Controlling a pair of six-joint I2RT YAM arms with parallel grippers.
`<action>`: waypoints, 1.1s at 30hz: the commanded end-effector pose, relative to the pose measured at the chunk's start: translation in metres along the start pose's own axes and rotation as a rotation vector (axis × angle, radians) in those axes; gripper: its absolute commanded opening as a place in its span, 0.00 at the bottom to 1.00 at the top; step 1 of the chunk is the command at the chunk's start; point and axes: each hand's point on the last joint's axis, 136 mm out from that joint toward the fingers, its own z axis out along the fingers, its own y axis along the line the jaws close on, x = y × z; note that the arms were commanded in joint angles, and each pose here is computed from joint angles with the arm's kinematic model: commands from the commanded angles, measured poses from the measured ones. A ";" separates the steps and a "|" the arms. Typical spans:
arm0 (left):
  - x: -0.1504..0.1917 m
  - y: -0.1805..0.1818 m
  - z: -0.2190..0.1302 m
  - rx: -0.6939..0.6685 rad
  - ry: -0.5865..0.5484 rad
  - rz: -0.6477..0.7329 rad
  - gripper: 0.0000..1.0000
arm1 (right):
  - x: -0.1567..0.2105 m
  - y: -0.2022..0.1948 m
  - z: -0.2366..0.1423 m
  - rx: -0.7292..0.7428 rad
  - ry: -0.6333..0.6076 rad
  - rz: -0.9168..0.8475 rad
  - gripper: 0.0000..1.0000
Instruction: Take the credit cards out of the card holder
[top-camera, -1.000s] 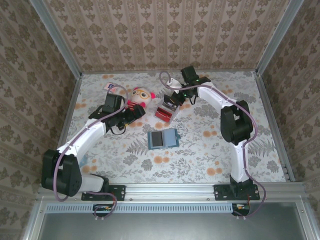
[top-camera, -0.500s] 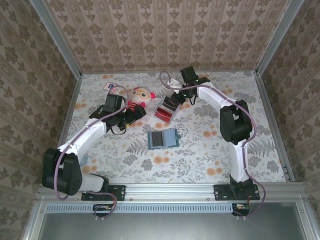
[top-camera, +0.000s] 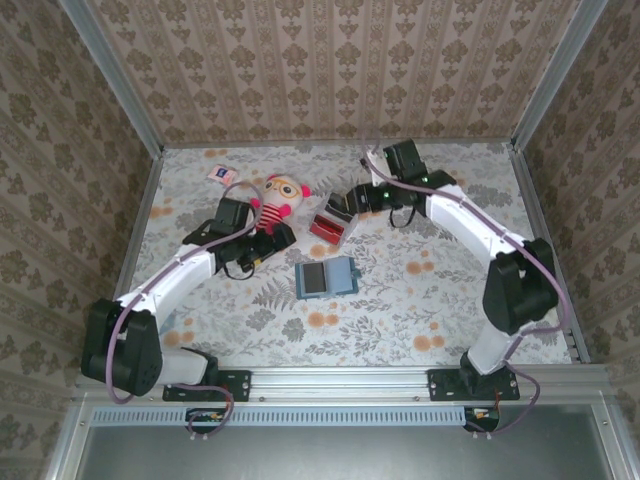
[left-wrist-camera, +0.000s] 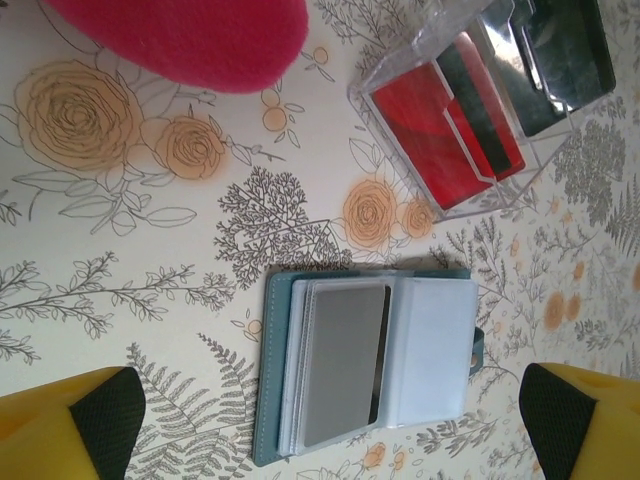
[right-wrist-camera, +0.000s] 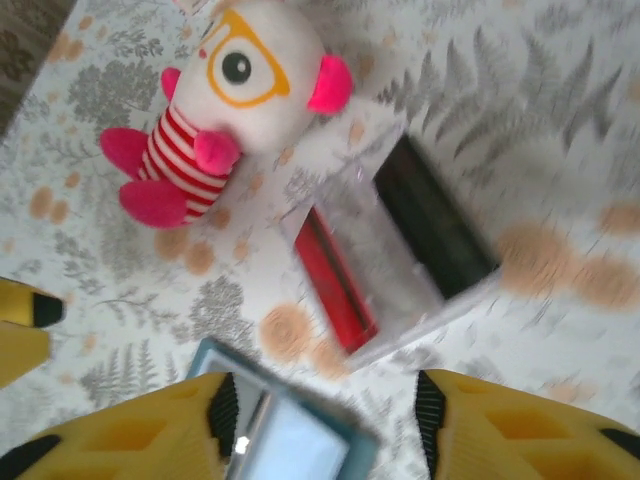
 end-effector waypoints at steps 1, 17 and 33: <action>0.007 -0.005 -0.001 0.018 0.010 0.044 1.00 | 0.039 0.018 0.005 -0.038 0.051 0.289 0.58; 0.033 -0.008 0.039 -0.005 0.109 0.052 0.63 | 0.122 0.055 0.074 -0.071 0.258 0.427 0.41; 0.051 -0.002 0.078 -0.069 0.177 0.014 0.26 | 0.146 0.062 0.103 -0.060 0.373 0.405 0.23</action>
